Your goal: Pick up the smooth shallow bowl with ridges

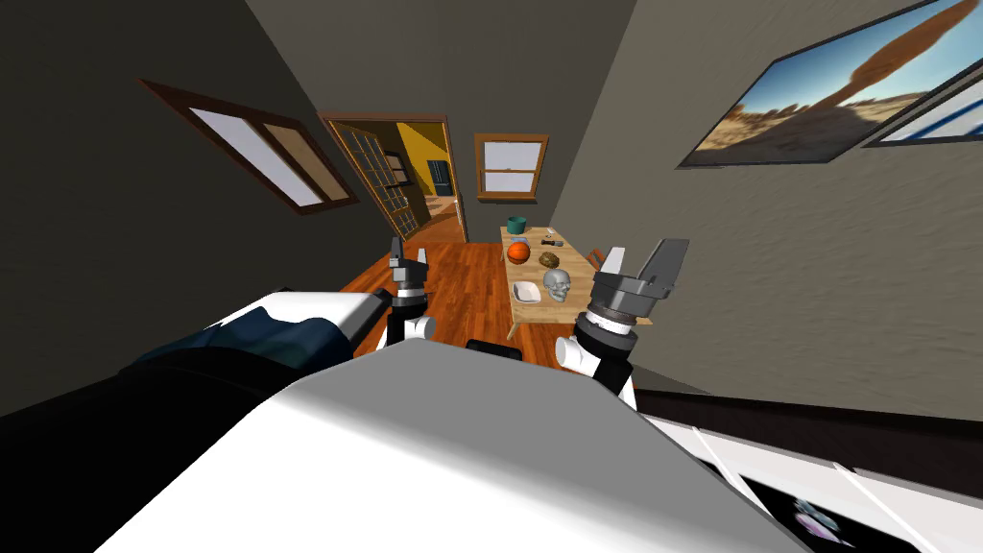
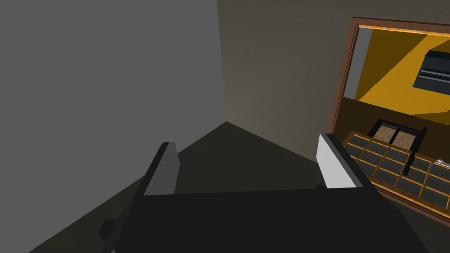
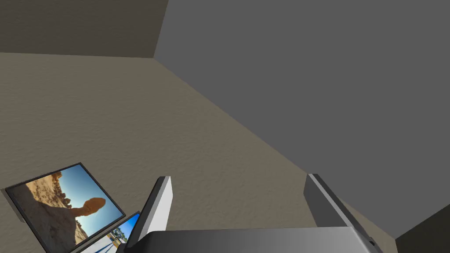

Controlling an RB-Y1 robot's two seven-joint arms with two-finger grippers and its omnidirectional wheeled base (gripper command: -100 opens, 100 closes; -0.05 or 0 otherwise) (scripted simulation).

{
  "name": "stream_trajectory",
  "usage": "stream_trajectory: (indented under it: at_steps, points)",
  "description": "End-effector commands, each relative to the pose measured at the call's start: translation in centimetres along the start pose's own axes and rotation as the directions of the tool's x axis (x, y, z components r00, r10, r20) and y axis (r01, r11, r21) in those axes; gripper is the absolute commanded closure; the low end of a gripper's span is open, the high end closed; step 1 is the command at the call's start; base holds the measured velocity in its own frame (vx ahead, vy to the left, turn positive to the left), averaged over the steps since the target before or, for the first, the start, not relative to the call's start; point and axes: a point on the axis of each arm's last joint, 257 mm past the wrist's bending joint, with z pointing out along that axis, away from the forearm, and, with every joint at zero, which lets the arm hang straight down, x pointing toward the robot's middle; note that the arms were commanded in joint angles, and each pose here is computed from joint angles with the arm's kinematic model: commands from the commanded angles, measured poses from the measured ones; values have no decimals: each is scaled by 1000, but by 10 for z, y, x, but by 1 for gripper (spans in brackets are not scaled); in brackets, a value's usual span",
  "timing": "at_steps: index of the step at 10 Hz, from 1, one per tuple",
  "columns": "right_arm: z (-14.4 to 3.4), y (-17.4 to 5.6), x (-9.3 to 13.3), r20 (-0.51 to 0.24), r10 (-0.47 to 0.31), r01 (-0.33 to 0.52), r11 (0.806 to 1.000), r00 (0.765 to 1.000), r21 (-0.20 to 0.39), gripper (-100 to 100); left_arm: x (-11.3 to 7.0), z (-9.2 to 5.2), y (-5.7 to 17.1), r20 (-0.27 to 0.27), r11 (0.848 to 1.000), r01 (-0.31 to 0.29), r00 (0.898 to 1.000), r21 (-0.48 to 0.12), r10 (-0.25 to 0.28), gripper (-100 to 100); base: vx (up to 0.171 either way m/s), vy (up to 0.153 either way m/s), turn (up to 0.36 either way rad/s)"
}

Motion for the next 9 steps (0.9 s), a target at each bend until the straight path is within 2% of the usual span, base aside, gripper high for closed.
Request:
stream_trajectory:
  at_steps: [1, 3, 6, 9]
  points:
    - [-3, -4, 6, -47, -20, 20, 1000, 999, 3, -100, 0, 0, 0, 0, 1000, 0, 1000, 0, 0, 0, -22, 0, 36]
    - [-8, -13, 12, -114, -62, 64, 998, 992, 15, -100, 0, 0, 0, 0, 1000, 0, 1000, 0, 0, 0, -59, 16, 54]
    - [-22, -37, 19, -219, -154, 168, 985, 964, 46, -100, 0, 0, 0, 0, 1000, 0, 1000, 0, 0, 0, -112, 13, 87]
    - [-41, -72, 18, -319, -269, 311, 946, 909, 87, -100, 0, 0, 0, 0, 1000, 0, 1000, 0, 0, 0, -101, 25, 123]
